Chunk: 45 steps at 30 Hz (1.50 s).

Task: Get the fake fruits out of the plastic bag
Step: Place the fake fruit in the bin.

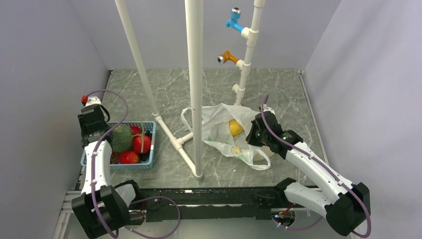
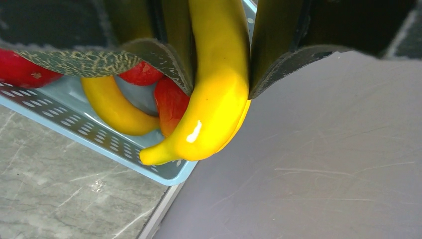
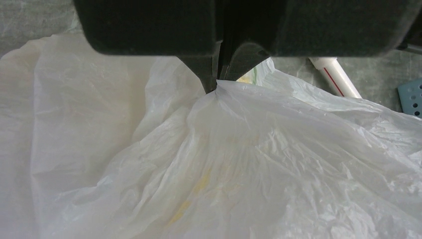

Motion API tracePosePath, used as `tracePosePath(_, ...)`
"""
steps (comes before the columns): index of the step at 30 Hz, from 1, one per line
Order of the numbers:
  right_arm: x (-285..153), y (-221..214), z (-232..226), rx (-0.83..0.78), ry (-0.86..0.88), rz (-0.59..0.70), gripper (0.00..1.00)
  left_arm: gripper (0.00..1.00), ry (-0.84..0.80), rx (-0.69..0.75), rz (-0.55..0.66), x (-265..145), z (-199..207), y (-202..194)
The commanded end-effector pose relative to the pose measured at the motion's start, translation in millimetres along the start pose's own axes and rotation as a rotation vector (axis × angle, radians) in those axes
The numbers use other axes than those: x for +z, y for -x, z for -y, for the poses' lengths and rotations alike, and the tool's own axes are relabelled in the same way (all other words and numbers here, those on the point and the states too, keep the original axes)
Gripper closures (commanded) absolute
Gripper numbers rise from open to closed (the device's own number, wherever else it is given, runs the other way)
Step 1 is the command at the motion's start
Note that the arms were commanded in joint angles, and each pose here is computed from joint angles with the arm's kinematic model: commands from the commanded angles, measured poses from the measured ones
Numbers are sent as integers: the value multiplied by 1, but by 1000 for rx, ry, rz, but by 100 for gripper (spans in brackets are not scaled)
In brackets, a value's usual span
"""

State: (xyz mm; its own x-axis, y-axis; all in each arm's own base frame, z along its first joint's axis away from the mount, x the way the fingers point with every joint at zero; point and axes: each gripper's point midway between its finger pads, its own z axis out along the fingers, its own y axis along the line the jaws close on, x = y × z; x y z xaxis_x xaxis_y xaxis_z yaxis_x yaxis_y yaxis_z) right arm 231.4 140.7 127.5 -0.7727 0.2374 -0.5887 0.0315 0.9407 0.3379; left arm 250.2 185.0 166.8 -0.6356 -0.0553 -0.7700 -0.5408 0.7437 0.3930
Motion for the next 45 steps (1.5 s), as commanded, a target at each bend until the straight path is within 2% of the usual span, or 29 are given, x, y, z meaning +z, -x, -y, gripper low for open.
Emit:
tracePosePath(1,-2,18,-15,7,49,45,100,51,-102,-22,-49,5,24,-9)
tracePosePath(3,-2,19,-16,7,51,45,100,48,-99,-21,-60,6,24,-10)
tracePosePath(5,-2,19,-17,7,55,45,100,39,-89,-25,-63,6,22,-11)
tracePosePath(9,-1,19,-18,5,58,41,100,32,-82,-28,-47,3,19,-8)
tracePosePath(15,-1,18,-17,8,58,39,100,29,-46,-41,-20,-4,9,-1)
tracePosePath(20,0,17,-18,12,63,40,100,32,-50,-46,9,-11,6,6)
tracePosePath(22,0,18,-18,13,60,40,100,36,-45,-38,9,-13,4,5)
tracePosePath(25,-1,20,-19,7,60,41,100,53,-45,-32,-8,-11,6,-1)
tracePosePath(35,4,21,-22,13,68,39,100,89,-137,-27,-83,-12,23,-6)
tracePosePath(42,6,23,-25,15,76,41,100,100,-223,-45,-71,-27,31,8)
tracePosePath(45,6,23,-25,10,76,39,100,100,-260,-32,-137,-32,36,3)
